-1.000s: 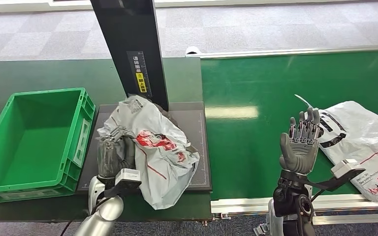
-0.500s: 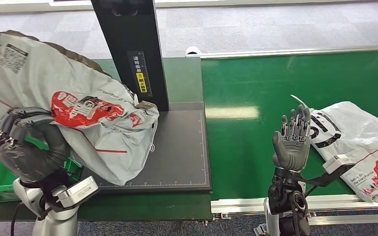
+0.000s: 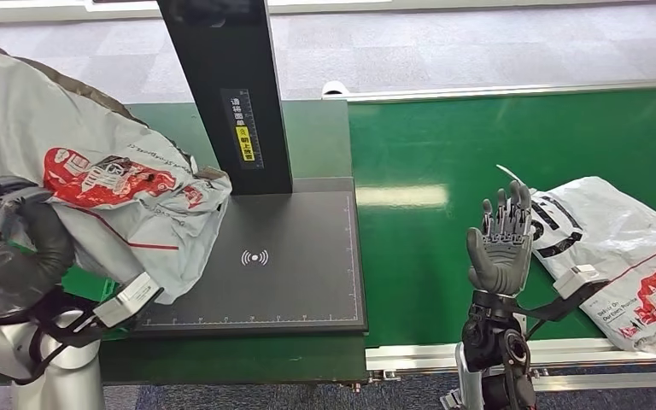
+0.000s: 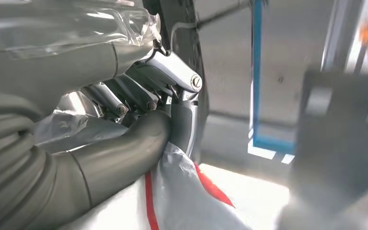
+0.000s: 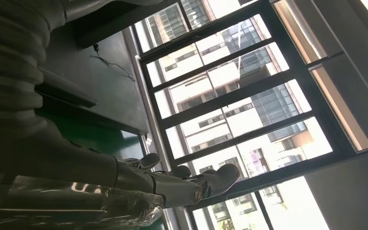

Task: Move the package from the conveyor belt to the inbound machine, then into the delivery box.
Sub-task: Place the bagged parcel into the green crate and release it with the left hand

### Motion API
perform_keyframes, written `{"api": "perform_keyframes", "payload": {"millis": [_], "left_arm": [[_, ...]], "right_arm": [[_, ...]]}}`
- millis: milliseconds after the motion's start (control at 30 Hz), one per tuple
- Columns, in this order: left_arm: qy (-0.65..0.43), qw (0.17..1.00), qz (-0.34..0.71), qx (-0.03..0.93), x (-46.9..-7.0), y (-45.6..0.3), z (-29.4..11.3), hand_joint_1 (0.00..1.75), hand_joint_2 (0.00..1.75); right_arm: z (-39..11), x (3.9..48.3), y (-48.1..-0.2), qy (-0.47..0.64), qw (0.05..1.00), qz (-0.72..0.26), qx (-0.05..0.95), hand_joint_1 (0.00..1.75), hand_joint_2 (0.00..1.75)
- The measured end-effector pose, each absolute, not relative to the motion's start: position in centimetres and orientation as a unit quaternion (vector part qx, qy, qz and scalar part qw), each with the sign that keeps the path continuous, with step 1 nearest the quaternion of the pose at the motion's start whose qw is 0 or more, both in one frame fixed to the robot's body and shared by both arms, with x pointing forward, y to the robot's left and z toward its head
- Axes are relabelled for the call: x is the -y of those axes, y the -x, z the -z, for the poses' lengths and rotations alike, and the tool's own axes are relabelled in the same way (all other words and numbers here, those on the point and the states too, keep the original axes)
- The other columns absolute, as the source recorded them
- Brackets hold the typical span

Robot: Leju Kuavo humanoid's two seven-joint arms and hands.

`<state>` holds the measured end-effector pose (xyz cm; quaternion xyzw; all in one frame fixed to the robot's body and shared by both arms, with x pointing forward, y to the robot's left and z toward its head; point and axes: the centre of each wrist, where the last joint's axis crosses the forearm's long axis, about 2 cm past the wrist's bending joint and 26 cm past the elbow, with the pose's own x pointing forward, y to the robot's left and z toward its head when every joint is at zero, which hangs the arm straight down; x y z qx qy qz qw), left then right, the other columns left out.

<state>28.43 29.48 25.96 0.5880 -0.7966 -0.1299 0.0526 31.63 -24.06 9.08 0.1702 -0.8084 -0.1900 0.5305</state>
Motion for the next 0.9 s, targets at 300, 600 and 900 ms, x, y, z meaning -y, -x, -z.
{"api": "perform_keyframes", "payload": {"millis": [300, 600, 900], "left_arm": [[-0.631, 0.446, 0.193, 0.605, -36.1, -32.8, -15.6, 1.75, 1.75], [-0.626, 0.562, 0.264, 0.471, -41.4, -33.4, -11.2, 1.75, 1.75], [-0.630, 0.576, 0.282, 0.438, -43.0, -33.9, -10.7, 1.75, 1.75]], "right_arm": [[-8.5, 24.3, -30.8, -0.171, 0.543, 0.178, 0.802, 0.00, 1.75], [-8.6, 24.1, -31.0, -0.179, 0.546, 0.163, 0.802, 0.00, 1.75], [-8.7, 24.0, -31.3, -0.181, 0.547, 0.162, 0.801, 0.00, 1.75]]}}
